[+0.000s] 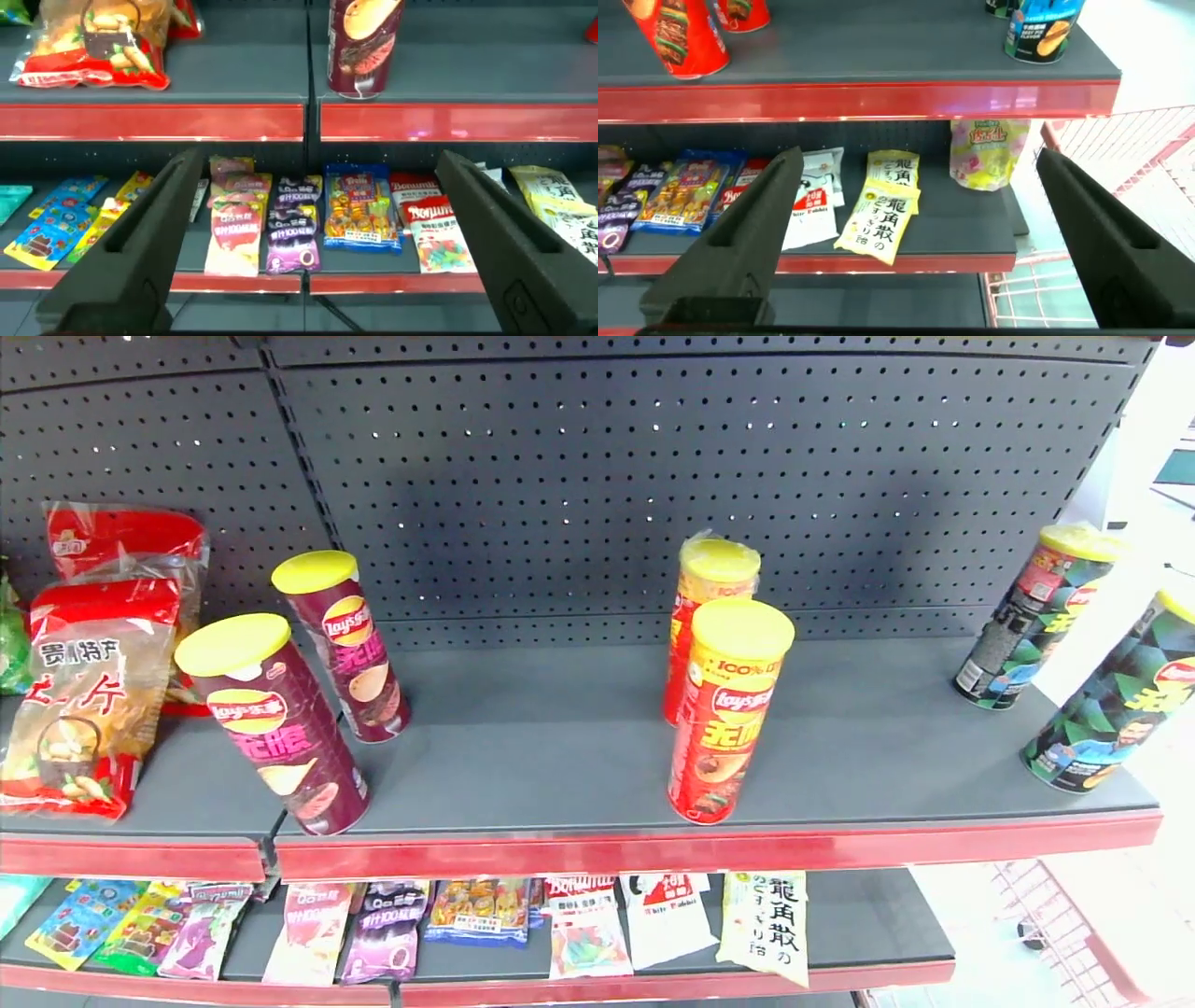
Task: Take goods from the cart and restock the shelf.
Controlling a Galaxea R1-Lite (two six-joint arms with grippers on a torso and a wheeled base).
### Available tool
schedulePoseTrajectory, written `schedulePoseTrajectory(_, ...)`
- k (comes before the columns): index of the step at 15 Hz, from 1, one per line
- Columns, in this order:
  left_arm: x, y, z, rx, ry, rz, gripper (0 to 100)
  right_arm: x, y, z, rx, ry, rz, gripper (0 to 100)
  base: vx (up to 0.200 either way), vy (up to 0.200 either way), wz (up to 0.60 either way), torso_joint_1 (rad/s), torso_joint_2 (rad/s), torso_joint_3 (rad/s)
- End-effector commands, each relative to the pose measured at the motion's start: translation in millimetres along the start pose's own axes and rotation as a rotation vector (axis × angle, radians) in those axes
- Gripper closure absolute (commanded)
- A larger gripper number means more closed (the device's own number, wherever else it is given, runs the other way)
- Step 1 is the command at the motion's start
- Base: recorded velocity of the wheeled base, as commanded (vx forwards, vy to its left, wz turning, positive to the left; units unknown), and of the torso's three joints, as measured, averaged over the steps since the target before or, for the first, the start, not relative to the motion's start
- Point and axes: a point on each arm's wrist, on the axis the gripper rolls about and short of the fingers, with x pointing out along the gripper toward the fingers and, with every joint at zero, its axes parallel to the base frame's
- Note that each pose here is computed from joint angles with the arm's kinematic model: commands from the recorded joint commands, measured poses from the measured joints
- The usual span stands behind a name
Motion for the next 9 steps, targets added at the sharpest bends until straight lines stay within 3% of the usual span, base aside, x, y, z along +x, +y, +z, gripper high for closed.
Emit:
schedulePoseTrajectory(1, 0.1, 0.0, -0.1, 0.001, 0.002, 0.000, 0, 0.0, 0.0, 0.1, -0.001, -0.001, 0.001, 0, 0.000, 0.000, 0.00, 0.000, 0.00, 0.000)
schedulePoseTrajectory(9, 0.1, 0.0, -0.1, 0.001, 0.002, 0.000, 0, 0.0, 0.0, 0.1, 0.000, -0.001, 0.001, 0, 0.000, 0.000, 0.00, 0.000, 0.00, 0.000)
